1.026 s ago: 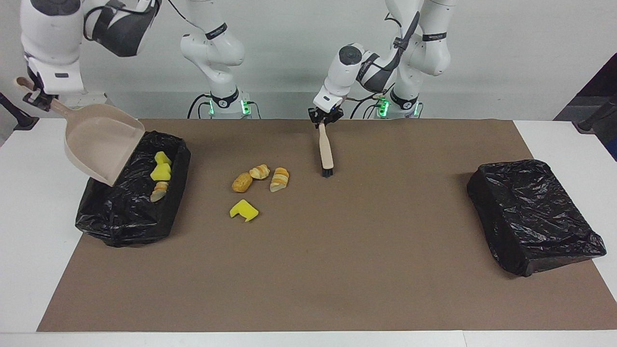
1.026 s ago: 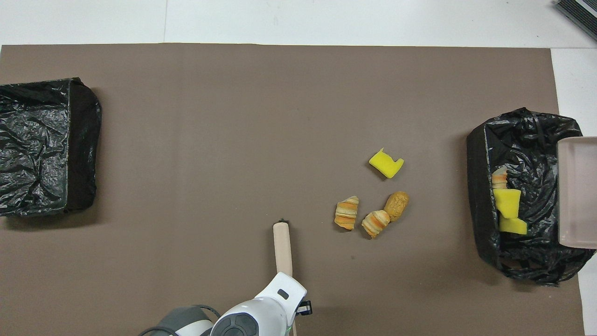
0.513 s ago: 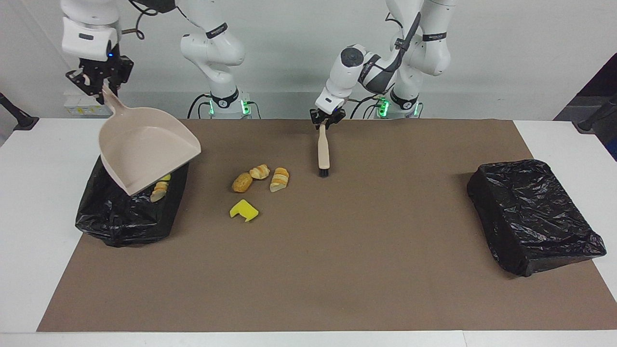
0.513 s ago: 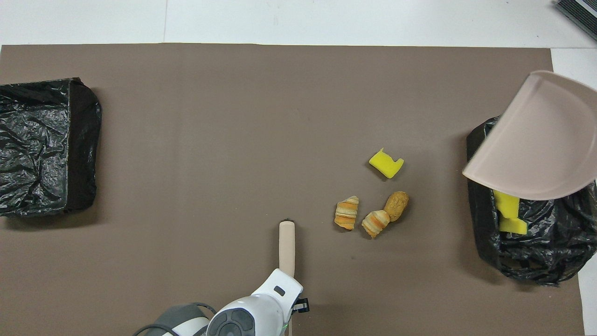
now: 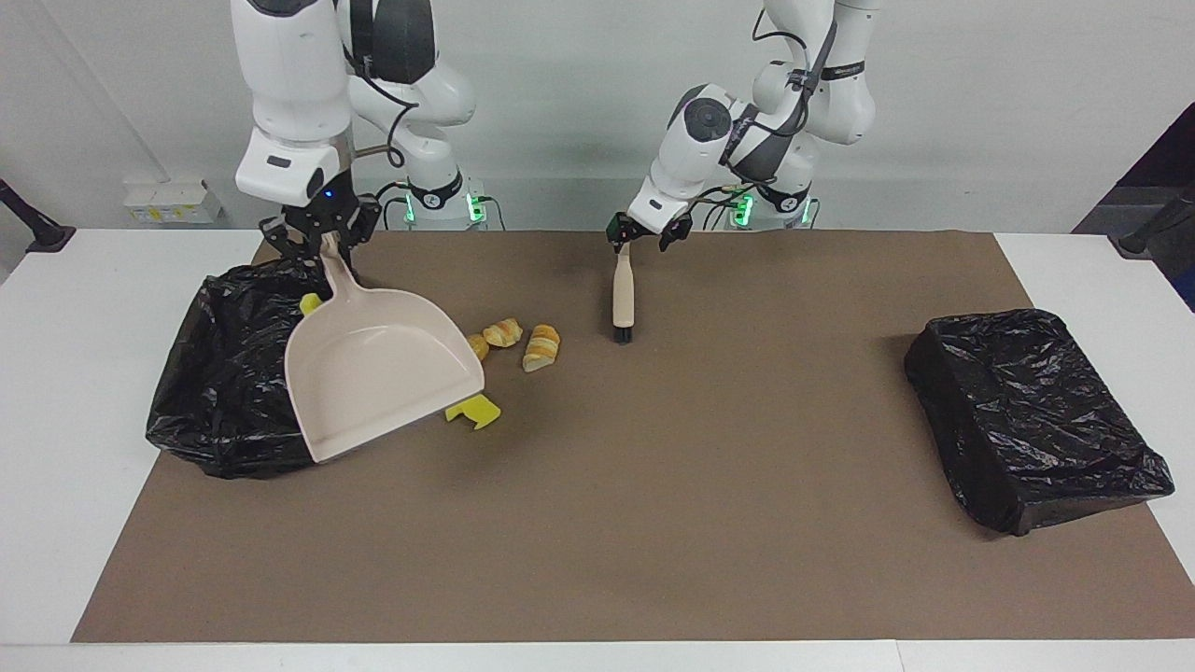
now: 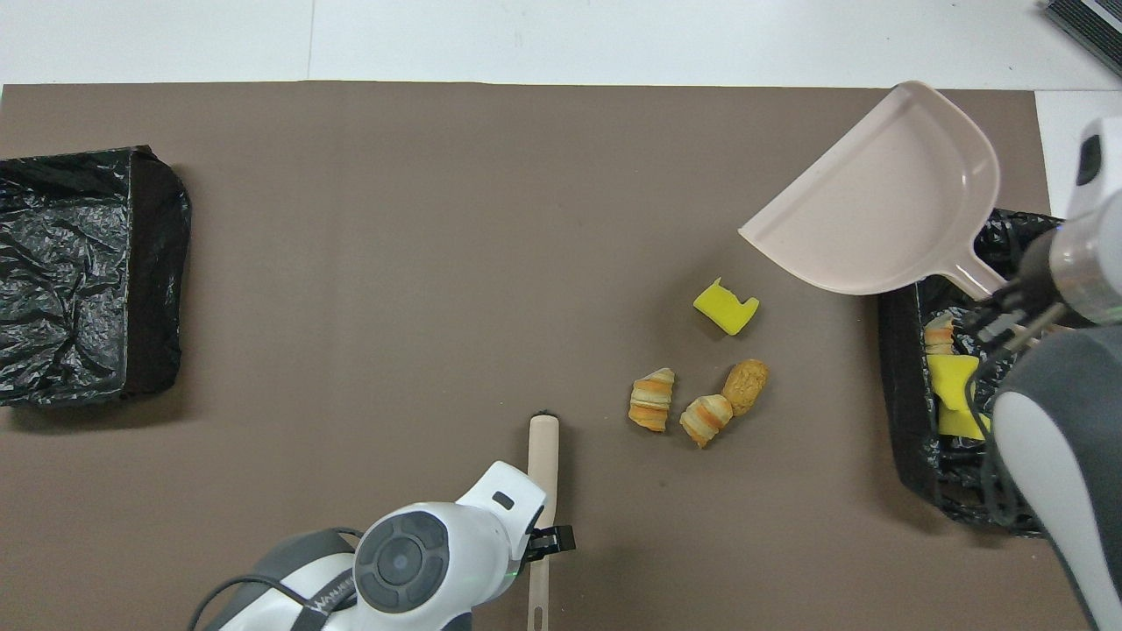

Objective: Sweep and dump trash in bin
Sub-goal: 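Bring the dustpan back to the table center with the right gripper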

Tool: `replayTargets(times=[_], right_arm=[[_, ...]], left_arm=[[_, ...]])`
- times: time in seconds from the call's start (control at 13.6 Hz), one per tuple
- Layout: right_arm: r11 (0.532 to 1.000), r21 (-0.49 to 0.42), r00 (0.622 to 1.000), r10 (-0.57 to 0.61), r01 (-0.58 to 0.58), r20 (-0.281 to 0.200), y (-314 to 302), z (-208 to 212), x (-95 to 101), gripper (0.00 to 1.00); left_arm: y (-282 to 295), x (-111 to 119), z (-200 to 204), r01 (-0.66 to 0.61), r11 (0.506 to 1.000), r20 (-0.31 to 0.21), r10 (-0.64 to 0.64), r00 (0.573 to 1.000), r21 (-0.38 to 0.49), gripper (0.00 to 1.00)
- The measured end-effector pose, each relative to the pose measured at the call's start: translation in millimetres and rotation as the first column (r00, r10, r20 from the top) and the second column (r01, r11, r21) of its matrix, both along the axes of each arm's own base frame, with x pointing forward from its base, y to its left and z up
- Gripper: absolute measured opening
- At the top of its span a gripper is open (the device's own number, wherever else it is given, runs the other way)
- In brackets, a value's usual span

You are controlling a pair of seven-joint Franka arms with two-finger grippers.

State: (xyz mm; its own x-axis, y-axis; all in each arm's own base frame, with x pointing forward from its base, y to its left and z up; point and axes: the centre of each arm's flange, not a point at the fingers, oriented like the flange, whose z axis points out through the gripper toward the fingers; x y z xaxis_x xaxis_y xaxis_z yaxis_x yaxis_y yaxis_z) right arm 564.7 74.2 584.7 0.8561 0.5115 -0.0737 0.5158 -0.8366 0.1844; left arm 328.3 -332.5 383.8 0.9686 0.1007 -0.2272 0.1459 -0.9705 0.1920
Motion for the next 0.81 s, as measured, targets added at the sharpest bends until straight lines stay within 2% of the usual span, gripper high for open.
replayTargets(times=[0.29,0.51,0.81], right_arm=[[0.985,0.083,0.988,-0.151,0.149,0.021,54,-37,16.9,0.32],[0.951,0.121,0.958,-0.288,0.283,0.021,109,-66,19.8,0.32],[0.886,0.230,0.913,-0.408,0.402,-0.025,191,-108,26.5,0.32]], left_arm=[[55,69,27,0.033,0.999,0.052,-0.033,0.998,0.006,1.00],[99,121,34,0.058,0.998,0.076,-0.061,0.995,0.039,1.00],[164,181,61,0.107,0.990,0.100,-0.116,0.988,0.087,1.00]])
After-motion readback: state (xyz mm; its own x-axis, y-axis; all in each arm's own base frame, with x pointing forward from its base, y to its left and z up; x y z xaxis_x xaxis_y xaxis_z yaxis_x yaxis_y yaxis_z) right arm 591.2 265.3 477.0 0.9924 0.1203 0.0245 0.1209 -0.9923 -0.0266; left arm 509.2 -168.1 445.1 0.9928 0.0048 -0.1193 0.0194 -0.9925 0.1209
